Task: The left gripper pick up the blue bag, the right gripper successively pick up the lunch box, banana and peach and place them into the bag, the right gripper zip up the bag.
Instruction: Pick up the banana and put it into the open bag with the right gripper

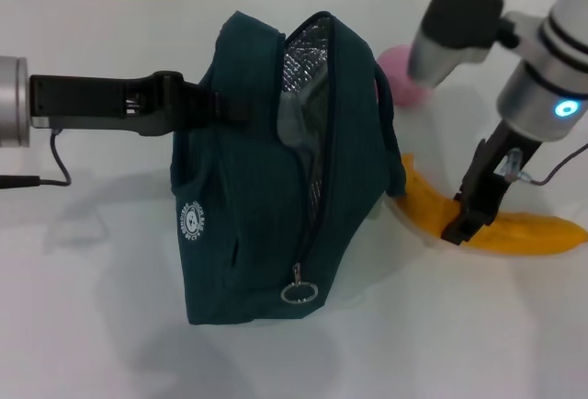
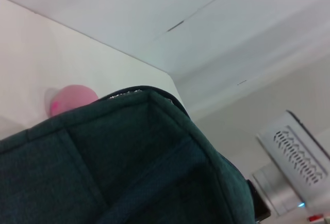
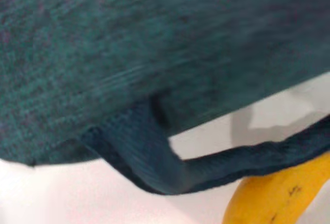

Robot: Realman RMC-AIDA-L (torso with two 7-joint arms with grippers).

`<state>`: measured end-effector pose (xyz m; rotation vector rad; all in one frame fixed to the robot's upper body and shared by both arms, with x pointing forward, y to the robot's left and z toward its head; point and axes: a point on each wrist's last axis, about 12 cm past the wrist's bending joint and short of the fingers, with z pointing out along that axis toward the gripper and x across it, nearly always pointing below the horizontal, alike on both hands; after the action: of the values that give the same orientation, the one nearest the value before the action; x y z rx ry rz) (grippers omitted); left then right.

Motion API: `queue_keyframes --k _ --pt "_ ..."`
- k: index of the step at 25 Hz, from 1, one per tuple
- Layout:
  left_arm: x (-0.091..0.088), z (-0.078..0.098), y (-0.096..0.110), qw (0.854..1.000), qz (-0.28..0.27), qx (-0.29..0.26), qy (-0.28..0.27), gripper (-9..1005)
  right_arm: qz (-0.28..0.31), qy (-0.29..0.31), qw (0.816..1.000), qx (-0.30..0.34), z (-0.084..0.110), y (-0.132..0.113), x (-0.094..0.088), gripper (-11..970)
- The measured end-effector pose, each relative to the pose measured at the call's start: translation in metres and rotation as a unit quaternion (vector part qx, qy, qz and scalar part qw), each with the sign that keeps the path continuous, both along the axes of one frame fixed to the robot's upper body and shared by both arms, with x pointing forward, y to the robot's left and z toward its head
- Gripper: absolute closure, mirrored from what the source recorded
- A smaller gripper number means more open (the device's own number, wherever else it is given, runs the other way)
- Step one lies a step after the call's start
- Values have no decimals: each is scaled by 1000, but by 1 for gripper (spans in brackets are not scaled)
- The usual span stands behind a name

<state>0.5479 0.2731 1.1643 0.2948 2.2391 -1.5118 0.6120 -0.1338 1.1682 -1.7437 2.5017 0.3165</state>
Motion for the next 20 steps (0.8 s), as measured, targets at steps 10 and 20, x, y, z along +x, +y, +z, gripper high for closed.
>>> queue_keyframes --k 10,20 --pt "-1 -1 0 1000 -1 -3 1 957 -100 -22 986 130 56 -50 10 535" --pt "-5 -2 3 1000 2 -13 3 957 -72 -65 926 365 117 -73 -10 535"
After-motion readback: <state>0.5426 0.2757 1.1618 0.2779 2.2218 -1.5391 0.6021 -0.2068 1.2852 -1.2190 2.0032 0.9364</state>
